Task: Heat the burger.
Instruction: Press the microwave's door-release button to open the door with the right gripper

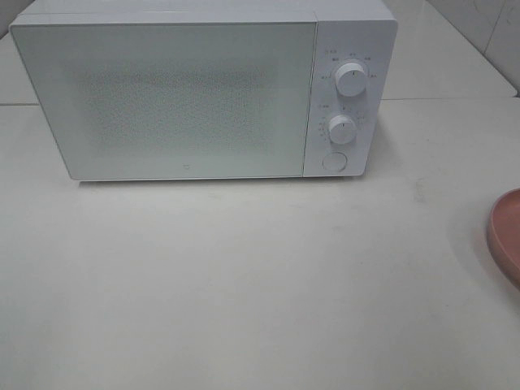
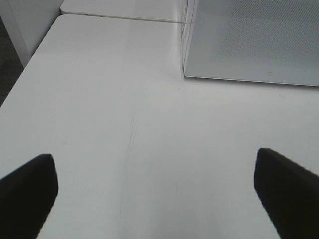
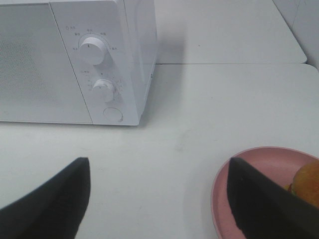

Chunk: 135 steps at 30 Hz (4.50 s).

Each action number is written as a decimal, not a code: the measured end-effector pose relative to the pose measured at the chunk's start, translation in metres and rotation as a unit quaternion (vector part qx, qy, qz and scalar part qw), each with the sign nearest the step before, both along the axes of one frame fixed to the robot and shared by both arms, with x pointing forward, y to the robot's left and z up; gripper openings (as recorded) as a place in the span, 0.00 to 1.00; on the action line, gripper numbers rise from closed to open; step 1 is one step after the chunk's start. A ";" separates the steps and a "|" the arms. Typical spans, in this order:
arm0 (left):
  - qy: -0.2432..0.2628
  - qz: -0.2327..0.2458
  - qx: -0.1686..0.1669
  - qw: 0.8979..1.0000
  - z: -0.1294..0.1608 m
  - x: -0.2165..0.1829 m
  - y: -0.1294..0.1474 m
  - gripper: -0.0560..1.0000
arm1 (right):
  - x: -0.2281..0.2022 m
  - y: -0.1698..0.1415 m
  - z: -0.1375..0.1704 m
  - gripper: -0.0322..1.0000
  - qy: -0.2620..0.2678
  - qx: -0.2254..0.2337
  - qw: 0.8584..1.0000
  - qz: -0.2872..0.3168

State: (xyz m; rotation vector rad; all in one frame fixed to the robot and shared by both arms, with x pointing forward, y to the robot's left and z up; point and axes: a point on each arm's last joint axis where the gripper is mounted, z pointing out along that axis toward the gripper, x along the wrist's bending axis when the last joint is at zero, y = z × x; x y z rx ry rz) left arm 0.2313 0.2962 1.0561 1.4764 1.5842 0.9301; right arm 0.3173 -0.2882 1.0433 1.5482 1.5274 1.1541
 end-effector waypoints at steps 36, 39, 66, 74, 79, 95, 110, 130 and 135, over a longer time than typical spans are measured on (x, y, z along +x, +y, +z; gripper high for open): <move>0.000 0.000 0.000 1.000 0.000 0.000 0.000 0.99 | 0.091 0.015 -0.044 0.75 0.015 0.049 0.999 -0.014; 0.000 0.000 0.000 1.000 0.000 0.000 0.000 0.99 | 0.100 0.016 -0.052 0.75 0.018 0.050 0.998 -0.014; 0.000 0.000 0.000 1.000 0.000 0.000 0.000 0.99 | 0.131 0.088 -0.121 0.75 -0.026 -0.045 0.999 -0.007; 0.000 0.000 0.000 1.000 0.000 0.000 0.000 0.99 | 0.125 0.103 -0.135 0.75 -0.047 -0.074 0.996 0.006; 0.000 0.000 0.000 1.000 0.000 0.000 0.000 0.99 | 0.126 0.105 -0.139 0.75 -0.054 -0.079 0.995 0.008; 0.000 0.000 0.000 1.000 0.000 0.000 0.000 0.99 | 0.126 0.105 -0.138 0.73 -0.027 0.216 0.971 -0.100; 0.000 0.000 0.000 1.000 0.000 0.000 0.000 0.99 | 0.126 0.105 -0.138 0.37 0.020 0.566 0.793 -0.223; 0.000 0.000 0.000 1.000 0.000 0.000 0.000 0.99 | 0.126 0.107 -0.140 0.05 0.033 0.596 0.768 -0.230; 0.000 0.000 0.000 1.000 0.000 0.000 0.000 0.99 | 0.126 0.103 -0.143 0.05 0.031 0.595 0.762 -0.253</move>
